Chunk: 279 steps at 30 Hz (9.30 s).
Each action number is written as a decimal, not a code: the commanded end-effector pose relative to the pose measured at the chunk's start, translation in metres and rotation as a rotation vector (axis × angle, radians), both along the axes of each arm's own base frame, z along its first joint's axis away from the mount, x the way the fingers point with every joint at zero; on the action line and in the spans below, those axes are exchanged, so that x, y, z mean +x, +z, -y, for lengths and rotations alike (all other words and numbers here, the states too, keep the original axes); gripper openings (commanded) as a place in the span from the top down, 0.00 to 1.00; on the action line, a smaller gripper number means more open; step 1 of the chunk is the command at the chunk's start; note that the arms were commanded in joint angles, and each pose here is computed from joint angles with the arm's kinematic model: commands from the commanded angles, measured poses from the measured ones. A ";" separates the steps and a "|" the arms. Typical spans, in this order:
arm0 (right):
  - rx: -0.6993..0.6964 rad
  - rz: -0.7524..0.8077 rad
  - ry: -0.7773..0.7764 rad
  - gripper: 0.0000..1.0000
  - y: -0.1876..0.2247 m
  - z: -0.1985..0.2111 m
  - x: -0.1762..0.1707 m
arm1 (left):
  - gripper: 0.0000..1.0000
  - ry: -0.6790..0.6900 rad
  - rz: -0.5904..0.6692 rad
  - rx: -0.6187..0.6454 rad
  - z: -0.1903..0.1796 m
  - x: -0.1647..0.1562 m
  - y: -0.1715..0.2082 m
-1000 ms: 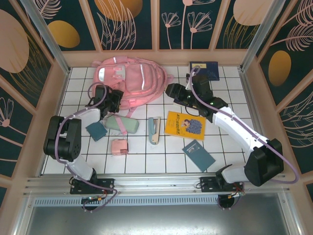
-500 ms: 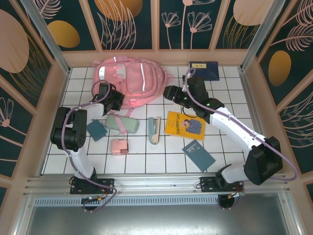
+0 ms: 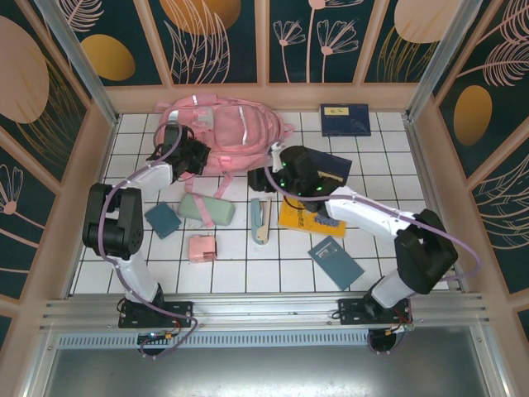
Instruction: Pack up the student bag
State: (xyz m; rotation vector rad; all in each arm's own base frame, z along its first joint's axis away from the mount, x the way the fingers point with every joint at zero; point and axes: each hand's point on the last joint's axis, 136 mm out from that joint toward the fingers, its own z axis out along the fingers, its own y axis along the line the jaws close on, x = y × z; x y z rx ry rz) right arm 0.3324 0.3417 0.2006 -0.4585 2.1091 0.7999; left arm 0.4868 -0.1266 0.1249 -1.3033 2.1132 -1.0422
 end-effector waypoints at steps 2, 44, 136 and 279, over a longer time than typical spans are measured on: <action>-0.021 0.167 0.053 0.43 0.007 -0.025 0.020 | 1.00 -0.039 0.182 -0.083 0.012 0.013 0.083; -0.563 0.890 -0.155 0.28 -0.067 -0.075 0.073 | 1.00 -0.030 0.197 -0.182 0.018 0.009 0.114; -0.123 -0.021 0.207 1.00 -0.100 -0.045 0.083 | 1.00 -0.098 0.160 0.094 -0.005 0.002 0.061; -0.116 -0.246 0.281 1.00 -0.081 0.005 0.037 | 1.00 -0.146 -0.011 0.377 -0.072 -0.097 0.033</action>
